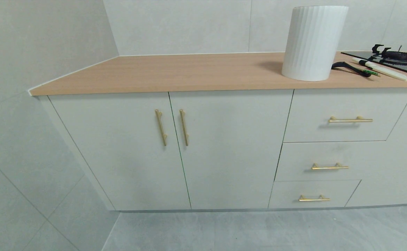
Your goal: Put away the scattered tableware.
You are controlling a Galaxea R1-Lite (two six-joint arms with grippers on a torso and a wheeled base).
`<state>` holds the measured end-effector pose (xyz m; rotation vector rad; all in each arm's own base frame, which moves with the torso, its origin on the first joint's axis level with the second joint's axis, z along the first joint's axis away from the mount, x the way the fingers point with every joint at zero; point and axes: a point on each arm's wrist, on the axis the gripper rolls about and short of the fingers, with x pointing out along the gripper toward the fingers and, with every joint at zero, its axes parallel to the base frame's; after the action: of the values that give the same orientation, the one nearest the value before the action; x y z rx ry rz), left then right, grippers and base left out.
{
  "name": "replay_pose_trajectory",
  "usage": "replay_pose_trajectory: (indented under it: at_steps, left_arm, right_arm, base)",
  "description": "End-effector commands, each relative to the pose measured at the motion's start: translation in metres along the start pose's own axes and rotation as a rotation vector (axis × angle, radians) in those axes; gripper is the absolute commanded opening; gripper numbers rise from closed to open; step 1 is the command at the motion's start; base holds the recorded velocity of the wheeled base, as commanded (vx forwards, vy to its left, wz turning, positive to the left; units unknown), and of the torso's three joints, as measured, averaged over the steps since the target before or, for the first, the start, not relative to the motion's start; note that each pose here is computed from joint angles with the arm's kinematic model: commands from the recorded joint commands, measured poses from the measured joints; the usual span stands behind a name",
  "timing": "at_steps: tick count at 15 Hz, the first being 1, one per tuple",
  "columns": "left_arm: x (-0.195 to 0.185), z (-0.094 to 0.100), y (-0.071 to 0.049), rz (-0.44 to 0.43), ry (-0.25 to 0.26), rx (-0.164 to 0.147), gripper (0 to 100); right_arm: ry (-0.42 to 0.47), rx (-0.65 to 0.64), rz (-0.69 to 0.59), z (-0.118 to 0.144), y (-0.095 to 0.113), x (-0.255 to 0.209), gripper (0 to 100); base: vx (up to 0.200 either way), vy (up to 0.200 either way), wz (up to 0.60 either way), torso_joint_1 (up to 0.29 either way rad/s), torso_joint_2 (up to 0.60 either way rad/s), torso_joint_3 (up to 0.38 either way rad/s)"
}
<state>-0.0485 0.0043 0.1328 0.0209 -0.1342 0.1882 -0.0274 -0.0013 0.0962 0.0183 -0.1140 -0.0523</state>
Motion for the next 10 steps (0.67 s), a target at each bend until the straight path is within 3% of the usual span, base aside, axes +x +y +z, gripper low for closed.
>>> replay_pose_trajectory:
  at_steps: [1, 2, 3, 5, 7, 8, 10]
  left_arm:
    - [0.01, -0.028, -0.004, -0.033, 0.049, 0.011, 100]
    - [0.012, -0.034, -0.005, -0.044, 0.044, 0.012, 100]
    - [0.017, -0.05, -0.007, -0.065, 0.041, 0.017, 100]
    - [0.017, -0.055, -0.008, -0.104, 0.086, 0.037, 100]
    - [0.017, -0.057, -0.009, -0.145, 0.1, 0.032, 100]
    - [0.016, -0.06, -0.009, -0.178, 0.131, 0.034, 100]
    - [0.016, -0.06, -0.009, -0.18, 0.135, 0.009, 100]
  right_arm:
    - [0.04, 0.001, 0.019, -0.014, 0.0, 0.003, 100]
    - [0.108, -0.006, 0.024, -0.02, 0.0, 0.002, 100]
    - [0.114, -0.009, 0.027, -0.021, 0.0, 0.002, 100]
    - [0.114, -0.025, 0.05, -0.021, 0.001, 0.002, 100]
    - [0.112, -0.05, 0.063, -0.021, 0.001, 0.002, 100]
    - [0.113, -0.05, 0.065, -0.021, 0.001, 0.002, 100]
    - [0.112, -0.031, 0.065, -0.021, 0.001, 0.002, 100]
  base:
    - [0.0, 0.0, 0.0, 0.0, 0.0, 0.0]
    - [0.0, 0.0, 0.0, 0.0, 0.0, 0.0]
    - [0.0, 0.0, 0.0, 0.0, 0.0, 0.0]
    - [0.0, 0.0, 0.0, 0.0, 0.0, 0.0]
    - [0.0, 0.0, 0.0, 0.0, 0.0, 0.0]
    - [0.0, 0.0, 0.0, 0.0, 0.0, 0.0]
    - [0.0, 0.0, 0.0, 0.0, 0.0, 0.0]
